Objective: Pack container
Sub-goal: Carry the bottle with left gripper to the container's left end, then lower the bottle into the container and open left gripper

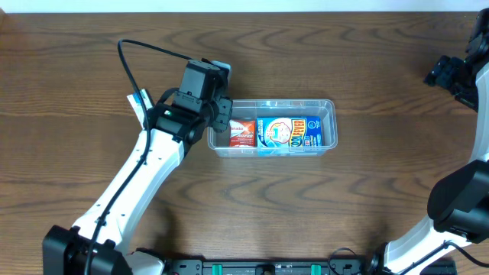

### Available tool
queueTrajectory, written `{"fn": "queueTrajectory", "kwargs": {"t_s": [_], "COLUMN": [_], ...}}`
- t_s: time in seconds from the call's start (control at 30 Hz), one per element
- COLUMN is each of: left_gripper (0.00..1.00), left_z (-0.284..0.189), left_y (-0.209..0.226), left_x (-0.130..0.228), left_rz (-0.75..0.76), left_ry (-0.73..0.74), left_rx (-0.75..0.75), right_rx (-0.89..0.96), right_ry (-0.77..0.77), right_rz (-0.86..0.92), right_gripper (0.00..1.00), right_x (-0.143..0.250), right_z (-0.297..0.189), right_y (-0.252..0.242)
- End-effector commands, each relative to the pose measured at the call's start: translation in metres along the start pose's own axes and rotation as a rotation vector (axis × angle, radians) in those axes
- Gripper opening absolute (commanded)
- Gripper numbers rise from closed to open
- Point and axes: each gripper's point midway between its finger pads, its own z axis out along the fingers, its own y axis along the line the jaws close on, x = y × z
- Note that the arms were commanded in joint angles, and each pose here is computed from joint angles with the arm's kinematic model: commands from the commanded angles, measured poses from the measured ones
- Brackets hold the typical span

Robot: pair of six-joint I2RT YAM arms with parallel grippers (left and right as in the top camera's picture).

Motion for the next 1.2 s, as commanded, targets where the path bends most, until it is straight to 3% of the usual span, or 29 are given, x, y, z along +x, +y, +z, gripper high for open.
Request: {"fn": "queueTrajectory", "kwargs": {"t_s": [0.0, 1.17], "left_gripper": [0.33, 0.33], "left_z": [0.001, 0.048], "left_y": [-0.001, 0.003], "left_x": [-0.009, 0.018], "left_rz": [0.0, 0.002], "left_ry": [-0.02, 0.105], "left_rx": [-0.002, -0.022], "right_rx": [0.011, 0.011], "right_ry": [-0.013, -0.013], "right_rz": [-0.003, -0.003], "right_gripper": [0.99, 0.99], "right_x": [-0.003, -0.003], "right_z": [-0.002, -0.002], "right_y": [-0.003, -0.003]}}
